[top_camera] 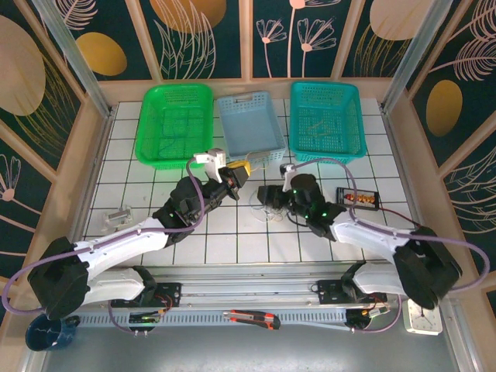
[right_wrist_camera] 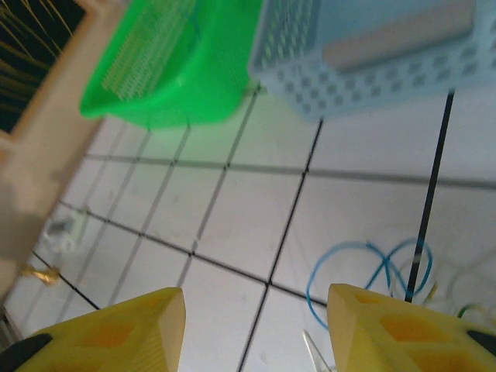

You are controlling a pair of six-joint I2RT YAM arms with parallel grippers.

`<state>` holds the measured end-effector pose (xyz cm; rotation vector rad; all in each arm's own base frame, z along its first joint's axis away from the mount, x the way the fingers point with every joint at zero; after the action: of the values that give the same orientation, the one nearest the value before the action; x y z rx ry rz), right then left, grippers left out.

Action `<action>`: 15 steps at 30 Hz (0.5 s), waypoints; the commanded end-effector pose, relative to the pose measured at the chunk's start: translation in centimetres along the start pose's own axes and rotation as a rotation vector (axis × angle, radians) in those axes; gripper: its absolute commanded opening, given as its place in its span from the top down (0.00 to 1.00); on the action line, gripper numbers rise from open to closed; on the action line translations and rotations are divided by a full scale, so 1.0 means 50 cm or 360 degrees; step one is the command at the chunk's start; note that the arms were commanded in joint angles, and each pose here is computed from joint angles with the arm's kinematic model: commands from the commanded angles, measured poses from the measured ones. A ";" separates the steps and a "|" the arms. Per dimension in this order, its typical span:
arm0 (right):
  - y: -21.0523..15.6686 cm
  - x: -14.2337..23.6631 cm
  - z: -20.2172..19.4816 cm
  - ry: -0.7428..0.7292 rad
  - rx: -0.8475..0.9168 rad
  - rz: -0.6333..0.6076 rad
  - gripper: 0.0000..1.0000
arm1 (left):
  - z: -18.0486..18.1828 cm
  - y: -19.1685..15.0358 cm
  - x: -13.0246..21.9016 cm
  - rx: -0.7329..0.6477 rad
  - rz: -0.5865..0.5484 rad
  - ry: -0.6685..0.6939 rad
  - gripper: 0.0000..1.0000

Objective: Untangle the cables

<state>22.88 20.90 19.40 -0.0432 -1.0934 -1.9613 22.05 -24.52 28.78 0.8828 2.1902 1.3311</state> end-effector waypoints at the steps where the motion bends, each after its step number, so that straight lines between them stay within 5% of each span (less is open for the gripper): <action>1: 0.048 0.038 -0.001 -0.0118 -0.0021 -0.0081 0.49 | -0.003 0.026 0.010 0.0023 -0.0128 0.0007 1.00; 8: 0.123 0.119 0.012 -0.0076 -0.0203 -0.0261 0.49 | 0.010 0.016 0.012 0.0007 -0.0118 0.0080 1.00; 15: 0.173 0.150 0.081 0.0255 -0.0311 -0.0315 0.43 | 0.016 0.008 0.009 -0.0015 -0.0102 0.0116 1.00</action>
<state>22.99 16.10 28.28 0.0240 -0.9443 -2.2033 22.43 -23.96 28.51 0.8125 2.2426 1.3634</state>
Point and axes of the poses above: each hand's point on the last joint's axis, 136 mm out from that joint toward the fingers, its own x axis back along the fingers, its own z axis along the line the jaws close on, y = z × x, the point moved 8 cm from there along x, back along the fingers, and after that the axes turned 4 degrees about -x, right-handed, at the moved point
